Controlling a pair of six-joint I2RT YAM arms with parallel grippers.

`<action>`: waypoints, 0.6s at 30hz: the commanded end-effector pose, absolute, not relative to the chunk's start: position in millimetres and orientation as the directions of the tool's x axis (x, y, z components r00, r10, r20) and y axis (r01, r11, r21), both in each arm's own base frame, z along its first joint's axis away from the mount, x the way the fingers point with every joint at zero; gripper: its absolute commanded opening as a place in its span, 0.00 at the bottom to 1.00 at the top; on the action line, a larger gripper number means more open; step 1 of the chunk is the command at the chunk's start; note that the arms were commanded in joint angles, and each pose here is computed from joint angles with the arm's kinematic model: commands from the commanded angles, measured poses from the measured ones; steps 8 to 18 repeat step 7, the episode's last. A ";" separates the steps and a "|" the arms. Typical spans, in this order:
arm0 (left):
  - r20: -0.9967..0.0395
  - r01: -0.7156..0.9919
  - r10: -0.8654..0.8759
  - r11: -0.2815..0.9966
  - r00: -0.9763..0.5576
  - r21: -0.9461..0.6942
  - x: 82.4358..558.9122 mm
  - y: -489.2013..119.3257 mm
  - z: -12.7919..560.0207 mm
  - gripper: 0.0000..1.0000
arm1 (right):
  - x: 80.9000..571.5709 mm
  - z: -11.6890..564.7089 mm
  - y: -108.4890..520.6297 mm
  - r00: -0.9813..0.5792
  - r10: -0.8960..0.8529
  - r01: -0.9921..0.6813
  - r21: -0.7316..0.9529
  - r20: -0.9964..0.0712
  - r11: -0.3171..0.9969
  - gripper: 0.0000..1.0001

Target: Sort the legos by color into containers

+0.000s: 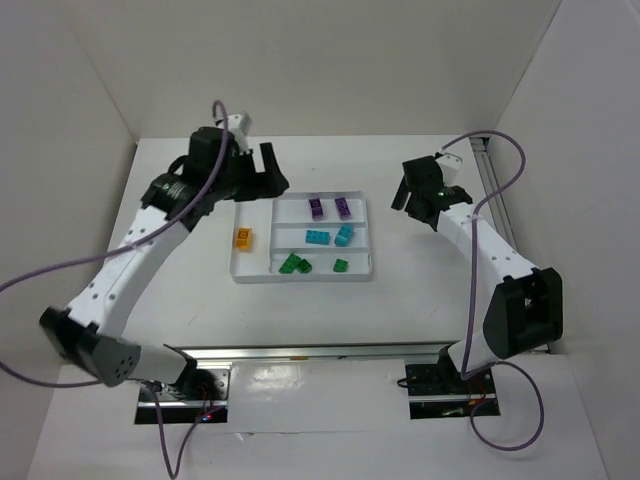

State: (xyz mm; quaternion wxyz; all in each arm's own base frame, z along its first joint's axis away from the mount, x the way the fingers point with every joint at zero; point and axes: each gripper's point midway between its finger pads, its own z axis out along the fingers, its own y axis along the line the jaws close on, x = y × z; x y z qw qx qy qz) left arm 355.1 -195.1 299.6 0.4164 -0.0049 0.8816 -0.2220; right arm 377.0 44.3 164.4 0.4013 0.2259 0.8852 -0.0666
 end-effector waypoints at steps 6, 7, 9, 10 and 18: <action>-0.795 0.076 -0.214 0.948 -0.568 -0.310 327.6 -143.8 310.8 0.97 | 362.4 180.9 7.5 -0.484 0.418 0.545 0.109 -0.769 0.831 0.98; -0.793 0.082 -0.213 0.946 -0.571 -0.314 326.9 -145.3 310.8 0.97 | 360.1 186.7 8.6 -0.468 0.424 0.537 0.132 -0.775 0.833 0.98; -0.793 0.082 -0.213 0.946 -0.571 -0.314 326.9 -145.3 310.8 0.97 | 360.1 186.7 8.6 -0.468 0.424 0.537 0.132 -0.775 0.833 0.98; -0.793 0.082 -0.213 0.946 -0.571 -0.314 326.9 -145.3 310.8 0.97 | 360.1 186.7 8.6 -0.468 0.424 0.537 0.132 -0.775 0.833 0.98; -0.793 0.082 -0.213 0.946 -0.571 -0.314 326.9 -145.3 310.8 0.97 | 360.1 186.7 8.6 -0.468 0.424 0.537 0.132 -0.775 0.833 0.98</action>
